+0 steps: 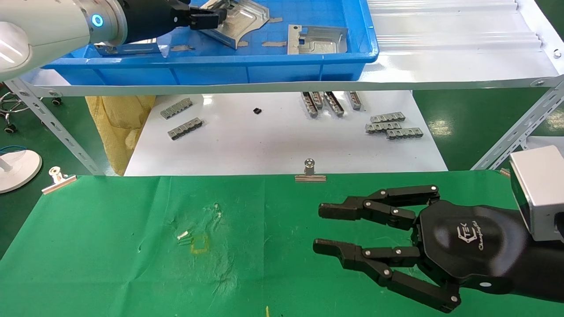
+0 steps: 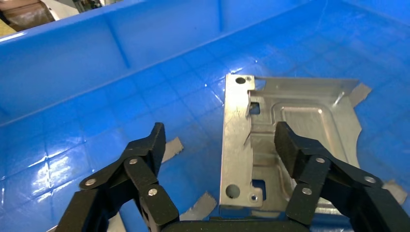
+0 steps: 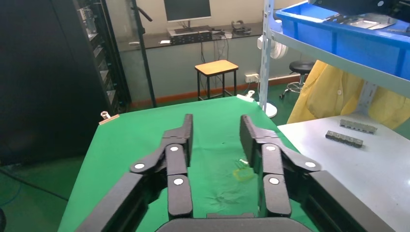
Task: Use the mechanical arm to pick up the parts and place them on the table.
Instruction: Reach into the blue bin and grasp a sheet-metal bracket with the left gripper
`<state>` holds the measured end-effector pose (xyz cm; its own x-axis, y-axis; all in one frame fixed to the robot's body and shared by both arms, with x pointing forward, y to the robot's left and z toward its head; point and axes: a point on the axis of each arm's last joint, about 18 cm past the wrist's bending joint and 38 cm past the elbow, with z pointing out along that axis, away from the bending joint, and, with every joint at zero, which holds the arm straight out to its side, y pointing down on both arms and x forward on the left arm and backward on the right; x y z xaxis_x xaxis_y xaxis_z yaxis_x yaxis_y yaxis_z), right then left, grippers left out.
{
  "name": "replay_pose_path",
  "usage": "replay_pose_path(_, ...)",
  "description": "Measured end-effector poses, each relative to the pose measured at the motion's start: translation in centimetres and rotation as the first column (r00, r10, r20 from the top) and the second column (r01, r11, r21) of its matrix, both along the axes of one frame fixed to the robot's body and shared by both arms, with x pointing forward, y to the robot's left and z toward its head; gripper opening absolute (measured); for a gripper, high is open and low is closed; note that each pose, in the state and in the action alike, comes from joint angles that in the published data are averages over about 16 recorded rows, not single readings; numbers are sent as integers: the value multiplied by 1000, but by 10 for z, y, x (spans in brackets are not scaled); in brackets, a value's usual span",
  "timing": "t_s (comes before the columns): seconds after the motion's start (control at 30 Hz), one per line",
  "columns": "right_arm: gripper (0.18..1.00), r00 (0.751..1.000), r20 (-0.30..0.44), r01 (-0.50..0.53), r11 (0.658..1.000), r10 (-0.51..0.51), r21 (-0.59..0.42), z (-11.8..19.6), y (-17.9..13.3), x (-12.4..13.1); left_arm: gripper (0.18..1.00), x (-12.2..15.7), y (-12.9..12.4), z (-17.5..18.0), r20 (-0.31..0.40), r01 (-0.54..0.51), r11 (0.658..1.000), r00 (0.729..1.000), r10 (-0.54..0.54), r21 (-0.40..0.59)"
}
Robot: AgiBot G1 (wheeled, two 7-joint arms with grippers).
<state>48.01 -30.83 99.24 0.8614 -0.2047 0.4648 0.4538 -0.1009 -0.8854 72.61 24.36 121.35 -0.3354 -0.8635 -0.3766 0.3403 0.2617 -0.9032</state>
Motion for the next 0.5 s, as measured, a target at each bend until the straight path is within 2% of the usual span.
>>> replay_pose_path(0.3, 554, 1000, 0, 0, 1000, 0, 0, 0, 0, 0, 734, 1, -3, -3, -13, 19, 999, 1000, -20, -26)
replay_pose_path(0.5, 692, 1000, 0, 0, 1000, 0, 0, 0, 0, 0, 581, 1, -4, -5, -16, 26, 999, 1000, -27, -25)
